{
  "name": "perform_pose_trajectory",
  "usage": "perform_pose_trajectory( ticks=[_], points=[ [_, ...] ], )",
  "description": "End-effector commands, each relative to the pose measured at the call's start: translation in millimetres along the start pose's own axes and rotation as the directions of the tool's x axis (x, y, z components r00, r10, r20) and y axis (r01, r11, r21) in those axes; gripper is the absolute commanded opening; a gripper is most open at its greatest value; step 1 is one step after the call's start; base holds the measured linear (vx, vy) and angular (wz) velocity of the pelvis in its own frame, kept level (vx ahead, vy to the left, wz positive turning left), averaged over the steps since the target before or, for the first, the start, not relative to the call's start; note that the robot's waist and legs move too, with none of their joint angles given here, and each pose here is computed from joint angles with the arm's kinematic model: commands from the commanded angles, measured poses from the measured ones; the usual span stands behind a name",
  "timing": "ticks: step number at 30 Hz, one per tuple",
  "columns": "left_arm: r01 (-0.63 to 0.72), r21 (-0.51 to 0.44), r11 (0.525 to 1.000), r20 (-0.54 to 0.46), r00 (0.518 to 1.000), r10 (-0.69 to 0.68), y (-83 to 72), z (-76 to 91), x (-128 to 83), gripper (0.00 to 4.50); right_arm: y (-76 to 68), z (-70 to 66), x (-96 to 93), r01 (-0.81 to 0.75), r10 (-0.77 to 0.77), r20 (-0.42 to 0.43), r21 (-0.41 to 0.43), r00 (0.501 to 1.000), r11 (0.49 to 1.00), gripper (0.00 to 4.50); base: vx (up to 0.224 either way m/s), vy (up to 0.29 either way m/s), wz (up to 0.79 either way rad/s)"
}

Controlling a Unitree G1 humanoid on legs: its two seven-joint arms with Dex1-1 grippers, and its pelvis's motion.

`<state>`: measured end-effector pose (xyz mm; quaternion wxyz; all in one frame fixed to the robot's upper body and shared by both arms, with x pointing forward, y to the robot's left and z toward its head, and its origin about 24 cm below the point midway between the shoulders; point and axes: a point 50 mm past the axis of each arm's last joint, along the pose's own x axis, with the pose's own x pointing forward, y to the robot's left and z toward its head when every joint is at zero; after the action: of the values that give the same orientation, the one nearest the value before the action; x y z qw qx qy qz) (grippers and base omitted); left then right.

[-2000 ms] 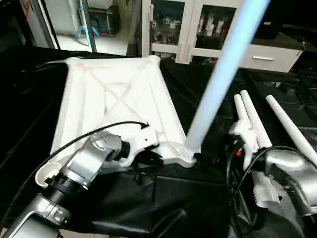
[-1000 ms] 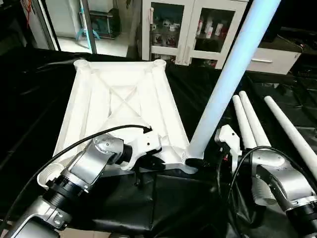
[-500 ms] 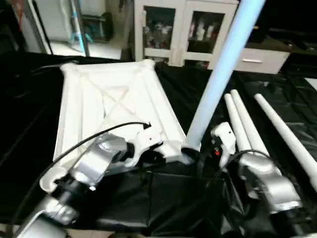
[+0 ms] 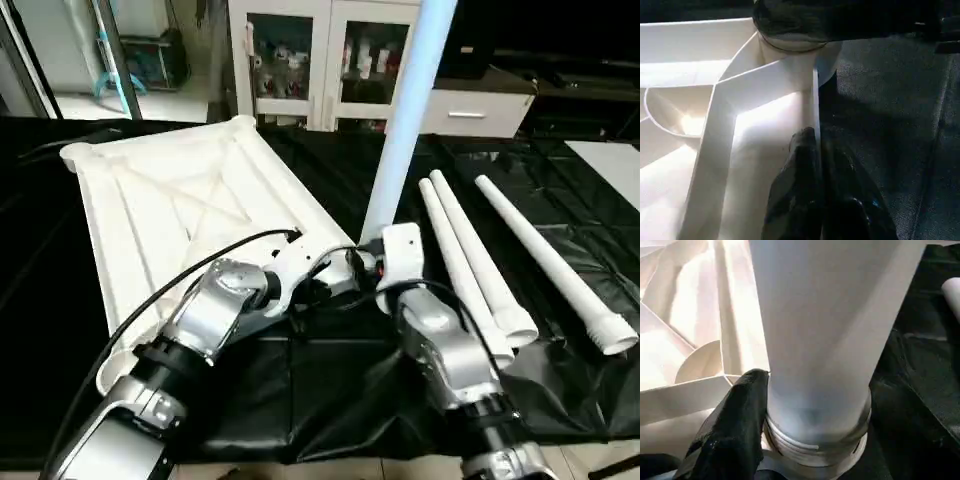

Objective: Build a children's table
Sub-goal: Rotate leg to tighten

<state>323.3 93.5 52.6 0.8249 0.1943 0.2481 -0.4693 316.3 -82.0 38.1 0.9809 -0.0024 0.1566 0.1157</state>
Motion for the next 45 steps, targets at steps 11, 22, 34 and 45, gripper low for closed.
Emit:
perform_pose_trajectory(
  ticks=[11,22,34,45],
  points=[
    [0.124,0.097,0.988,0.050,0.990,-0.129,-8.6,11.3,-4.7,0.00,-33.4,15.8,-17.0,-0.116,0.116,0.067,-0.004,0.991,0.993,3.46,0.017,-0.008,-0.07],
    [0.255,0.137,0.957,0.012,0.966,-0.259,-16.3,5.4,-11.9,0.00,-68.1,15.3,-58.7,-0.558,0.556,-0.068,-0.188,0.828,0.808,4.24,0.002,-0.002,0.02],
    [0.400,0.150,0.904,-0.051,0.916,-0.397,-29.7,-2.7,-20.0,0.00,-74.6,8.7,-65.6,-0.677,0.665,-0.130,-0.197,0.735,0.710,4.24,0.000,0.000,0.00],
    [0.390,0.153,0.908,-0.057,0.921,-0.386,-27.6,-3.1,-22.1,0.00,-69.9,4.2,-63.0,-0.702,0.691,-0.135,-0.198,0.711,0.684,3.85,0.000,0.000,0.00]
  ],
)
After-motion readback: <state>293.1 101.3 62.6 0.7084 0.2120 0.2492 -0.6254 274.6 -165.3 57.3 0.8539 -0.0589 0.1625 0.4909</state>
